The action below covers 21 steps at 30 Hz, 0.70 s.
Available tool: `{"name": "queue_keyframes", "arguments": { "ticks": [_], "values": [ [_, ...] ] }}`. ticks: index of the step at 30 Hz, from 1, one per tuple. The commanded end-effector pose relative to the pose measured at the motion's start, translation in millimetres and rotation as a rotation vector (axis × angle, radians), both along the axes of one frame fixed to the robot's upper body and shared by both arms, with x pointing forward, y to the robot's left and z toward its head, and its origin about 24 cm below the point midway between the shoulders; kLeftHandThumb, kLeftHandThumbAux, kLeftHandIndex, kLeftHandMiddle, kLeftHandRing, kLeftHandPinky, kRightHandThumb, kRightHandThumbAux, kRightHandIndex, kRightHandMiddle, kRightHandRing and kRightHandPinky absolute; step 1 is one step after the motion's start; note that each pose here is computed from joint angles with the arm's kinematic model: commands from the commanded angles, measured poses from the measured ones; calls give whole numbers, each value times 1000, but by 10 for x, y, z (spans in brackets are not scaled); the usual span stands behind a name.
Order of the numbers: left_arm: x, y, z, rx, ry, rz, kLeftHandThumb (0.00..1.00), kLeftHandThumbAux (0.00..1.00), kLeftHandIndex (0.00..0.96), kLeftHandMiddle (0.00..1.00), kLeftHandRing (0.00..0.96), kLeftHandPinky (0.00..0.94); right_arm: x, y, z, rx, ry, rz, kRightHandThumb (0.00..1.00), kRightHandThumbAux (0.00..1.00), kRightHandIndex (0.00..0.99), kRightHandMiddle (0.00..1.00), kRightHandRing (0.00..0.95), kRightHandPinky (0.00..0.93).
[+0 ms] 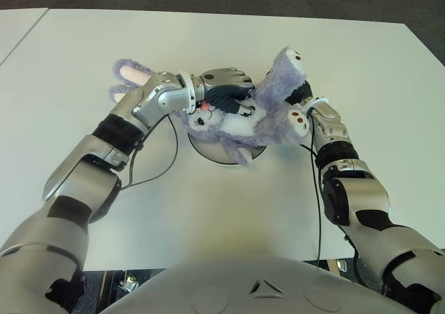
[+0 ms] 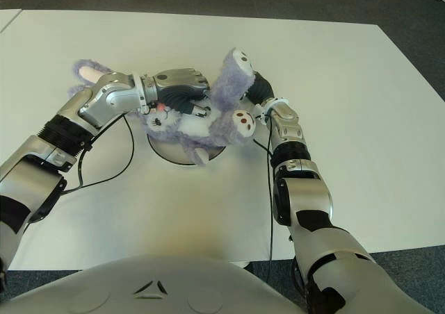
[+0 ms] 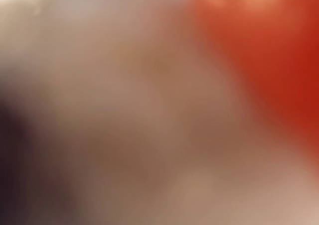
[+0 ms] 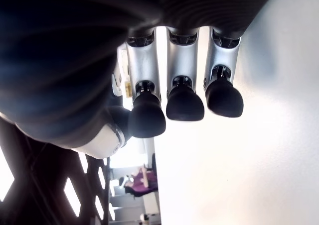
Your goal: Put the doll into the plate.
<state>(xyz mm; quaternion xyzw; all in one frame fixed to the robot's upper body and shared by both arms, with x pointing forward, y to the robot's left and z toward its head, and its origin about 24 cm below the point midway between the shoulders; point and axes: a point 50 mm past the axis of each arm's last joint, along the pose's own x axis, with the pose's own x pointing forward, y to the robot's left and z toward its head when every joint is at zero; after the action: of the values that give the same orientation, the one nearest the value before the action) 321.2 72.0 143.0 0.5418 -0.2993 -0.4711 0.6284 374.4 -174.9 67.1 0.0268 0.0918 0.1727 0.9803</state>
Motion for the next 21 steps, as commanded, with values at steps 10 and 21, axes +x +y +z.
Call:
{"name": "queue_keyframes", "arguments": {
  "ticks": [10,21],
  "values": [
    [-77,202,-98,15,114,21,623,173,0,0,0,2,-218,-12,-431,-15,205,-46,694,723,439,785,773,769],
    [-54,269,36,-60,122,53,728,194,0,0,0,0,-220,-19,-448,-16,216,-23,692,725,439,804,791,789]
  ]
}}
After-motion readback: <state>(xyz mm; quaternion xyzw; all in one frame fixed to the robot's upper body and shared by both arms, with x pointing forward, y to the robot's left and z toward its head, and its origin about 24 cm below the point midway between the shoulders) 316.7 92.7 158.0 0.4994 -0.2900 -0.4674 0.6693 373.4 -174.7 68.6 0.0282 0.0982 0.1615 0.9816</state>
